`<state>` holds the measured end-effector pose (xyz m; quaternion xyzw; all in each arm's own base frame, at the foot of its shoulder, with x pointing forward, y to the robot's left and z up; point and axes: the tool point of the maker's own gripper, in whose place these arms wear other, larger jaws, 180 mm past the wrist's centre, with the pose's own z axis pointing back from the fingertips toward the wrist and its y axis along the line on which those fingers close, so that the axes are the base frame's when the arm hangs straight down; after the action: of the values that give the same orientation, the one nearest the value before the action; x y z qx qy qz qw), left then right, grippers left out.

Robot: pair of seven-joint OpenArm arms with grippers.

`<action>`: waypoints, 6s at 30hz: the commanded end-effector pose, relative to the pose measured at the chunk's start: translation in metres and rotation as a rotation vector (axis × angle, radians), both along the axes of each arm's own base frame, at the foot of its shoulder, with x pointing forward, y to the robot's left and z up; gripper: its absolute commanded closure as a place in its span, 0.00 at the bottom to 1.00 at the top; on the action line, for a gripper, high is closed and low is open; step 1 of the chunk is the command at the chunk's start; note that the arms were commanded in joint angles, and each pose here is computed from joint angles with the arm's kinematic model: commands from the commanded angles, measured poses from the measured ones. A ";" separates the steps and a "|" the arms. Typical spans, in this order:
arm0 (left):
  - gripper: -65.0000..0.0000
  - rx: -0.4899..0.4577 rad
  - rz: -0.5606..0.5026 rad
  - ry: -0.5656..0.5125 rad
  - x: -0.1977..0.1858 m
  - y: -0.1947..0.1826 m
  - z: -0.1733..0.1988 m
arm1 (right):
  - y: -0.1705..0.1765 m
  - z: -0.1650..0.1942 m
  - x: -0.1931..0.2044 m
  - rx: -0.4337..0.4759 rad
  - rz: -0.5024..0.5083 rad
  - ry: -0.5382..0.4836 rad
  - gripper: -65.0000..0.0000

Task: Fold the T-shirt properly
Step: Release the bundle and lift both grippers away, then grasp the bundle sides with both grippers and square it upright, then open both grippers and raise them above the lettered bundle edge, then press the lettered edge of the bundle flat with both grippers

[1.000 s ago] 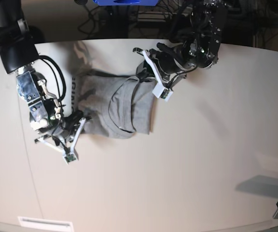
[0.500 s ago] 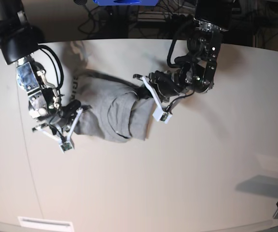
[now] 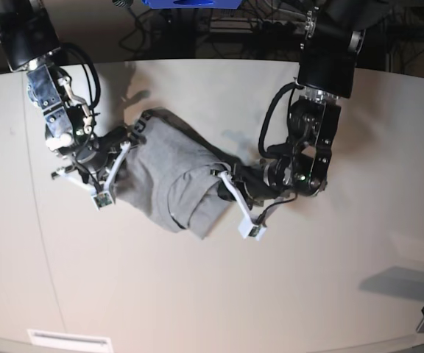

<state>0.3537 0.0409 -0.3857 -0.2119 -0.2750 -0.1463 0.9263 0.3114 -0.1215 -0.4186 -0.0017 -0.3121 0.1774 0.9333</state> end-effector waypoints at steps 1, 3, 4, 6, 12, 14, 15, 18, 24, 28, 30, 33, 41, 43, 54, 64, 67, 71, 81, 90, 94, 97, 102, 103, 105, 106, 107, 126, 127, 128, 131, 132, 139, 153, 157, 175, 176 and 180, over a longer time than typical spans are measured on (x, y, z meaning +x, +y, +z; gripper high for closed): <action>1.00 -0.021 -0.025 -0.060 0.017 -0.011 0.020 | -0.004 -0.011 -0.020 0.001 -0.009 0.094 1.00; 1.00 -0.009 -0.061 -0.059 0.024 -0.023 0.020 | -0.006 -0.010 -0.029 0.015 -0.027 0.092 1.00; 1.00 -0.011 -0.072 -0.062 0.028 -0.031 0.022 | -0.006 -0.008 -0.033 0.022 -0.028 0.090 1.00; 1.00 -0.021 -0.078 -0.080 0.036 -0.041 0.022 | -0.001 -0.005 -0.040 0.033 -0.018 0.088 1.00; 1.00 -0.029 -0.110 -0.083 0.055 -0.075 0.014 | 0.005 -0.001 -0.061 0.061 -0.054 0.088 1.00; 1.00 -0.035 -0.105 -0.105 0.063 -0.075 0.024 | 0.002 -0.001 -0.061 0.061 -0.094 0.085 1.00; 1.00 -0.045 -0.108 -0.127 0.065 -0.075 0.032 | -0.003 -0.002 -0.060 0.052 -0.102 0.083 1.00; 1.00 -0.054 -0.084 -0.200 0.075 -0.058 0.061 | -0.011 0.003 -0.052 0.031 -0.102 0.068 1.00; 1.00 -0.054 0.000 -0.231 0.067 -0.006 0.101 | -0.016 0.017 -0.030 0.022 -0.101 0.016 1.00; 1.00 -0.021 0.014 -0.217 0.028 0.017 0.102 | -0.044 0.017 -0.007 -0.023 -0.157 0.001 1.00; 1.00 -0.006 0.009 -0.205 0.007 0.022 0.096 | -0.061 0.015 0.003 -0.048 -0.190 0.001 1.00; 1.00 0.015 0.009 -0.162 -0.018 0.030 0.077 | -0.076 0.019 0.019 -0.077 -0.204 -0.012 1.00; 1.00 0.016 0.014 -0.074 -0.052 0.032 0.041 | -0.071 0.043 0.052 -0.059 -0.208 -0.081 1.00; 1.00 0.038 0.023 -0.058 -0.053 0.034 0.031 | -0.064 0.047 0.057 -0.051 -0.170 -0.088 1.00; 1.00 0.078 0.065 0.028 -0.048 0.026 -0.005 | -0.025 0.041 0.053 0.015 -0.088 -0.064 1.00; 1.00 0.112 0.102 0.056 -0.020 0.014 -0.031 | -0.004 0.017 0.028 0.023 -0.038 0.001 1.00; 1.00 0.104 0.103 0.061 -0.009 0.009 -0.030 | -0.003 0.006 0.013 0.024 -0.038 0.035 1.00; 1.00 0.116 0.052 0.010 0.010 -0.007 -0.021 | -0.004 -0.009 -0.006 0.023 -0.041 0.079 1.00; 1.00 0.108 0.006 -0.010 0.048 -0.041 -0.023 | 0.000 -0.034 -0.050 0.040 -0.041 0.146 1.00; 1.00 0.112 -0.035 -0.038 0.065 -0.064 -0.020 | 0.009 -0.030 -0.064 0.066 -0.026 0.137 1.00; 1.00 0.109 -0.030 -0.072 0.070 -0.061 -0.009 | -0.006 -0.023 -0.055 0.057 -0.069 0.114 1.00; 1.00 0.142 -0.003 -0.108 0.079 -0.032 -0.002 | -0.018 -0.020 -0.051 0.050 -0.099 0.102 1.00; 1.00 0.160 0.032 -0.220 0.091 0.000 0.030 | -0.034 -0.016 -0.046 0.028 -0.120 0.082 1.00; 1.00 0.139 0.060 -0.260 0.093 0.006 0.044 | -0.038 -0.011 -0.041 0.032 -0.137 0.055 1.00; 1.00 0.091 0.122 -0.337 0.095 0.018 0.072 | -0.045 0.003 -0.029 0.047 -0.196 -0.022 1.00; 1.00 0.073 0.152 -0.381 0.096 0.025 0.088 | -0.048 0.011 -0.022 0.054 -0.226 -0.065 1.00; 1.00 0.053 0.182 -0.416 0.093 0.033 0.100 | -0.053 0.021 -0.017 0.058 -0.259 -0.109 1.00; 1.00 0.347 0.146 -0.630 -0.049 0.085 0.062 | 0.036 0.097 -0.027 0.279 -0.150 -0.378 1.00; 1.00 0.360 0.144 -0.627 -0.054 0.085 0.058 | 0.042 0.097 -0.029 0.287 -0.137 -0.380 1.00; 1.00 0.369 0.142 -0.616 -0.059 0.086 0.054 | 0.046 0.096 -0.030 0.293 -0.129 -0.375 1.00; 1.00 0.371 0.130 -0.587 -0.070 0.084 0.045 | 0.060 0.094 -0.035 0.311 -0.095 -0.359 1.00; 1.00 0.371 0.129 -0.581 -0.072 0.084 0.043 | 0.063 0.093 -0.036 0.313 -0.088 -0.353 1.00; 1.00 0.361 0.136 -0.542 -0.084 0.081 0.033 | 0.065 0.066 -0.043 0.293 -0.098 -0.288 1.00; 1.00 0.356 0.142 -0.566 -0.080 0.080 0.042 | 0.066 0.037 -0.054 0.288 -0.128 -0.247 1.00; 1.00 0.326 0.157 -0.614 -0.076 0.071 0.061 | 0.071 0.064 -0.048 0.324 -0.115 -0.299 1.00; 1.00 0.028 -0.005 -0.723 -0.065 -0.071 0.107 | 0.080 0.093 -0.037 0.354 -0.090 -0.334 1.00; 1.00 0.030 -0.012 -0.704 -0.066 -0.074 0.100 | 0.080 0.093 -0.037 0.354 -0.090 -0.334 1.00; 1.00 0.064 -0.021 -0.618 -0.070 -0.071 0.063 | 0.079 0.092 -0.037 0.352 -0.094 -0.333 1.00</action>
<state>0.2813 -0.0372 -0.3194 -0.1592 -0.5390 -0.2142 0.7989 0.2638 -0.0479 -0.3485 0.1018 -0.4502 0.0765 0.8838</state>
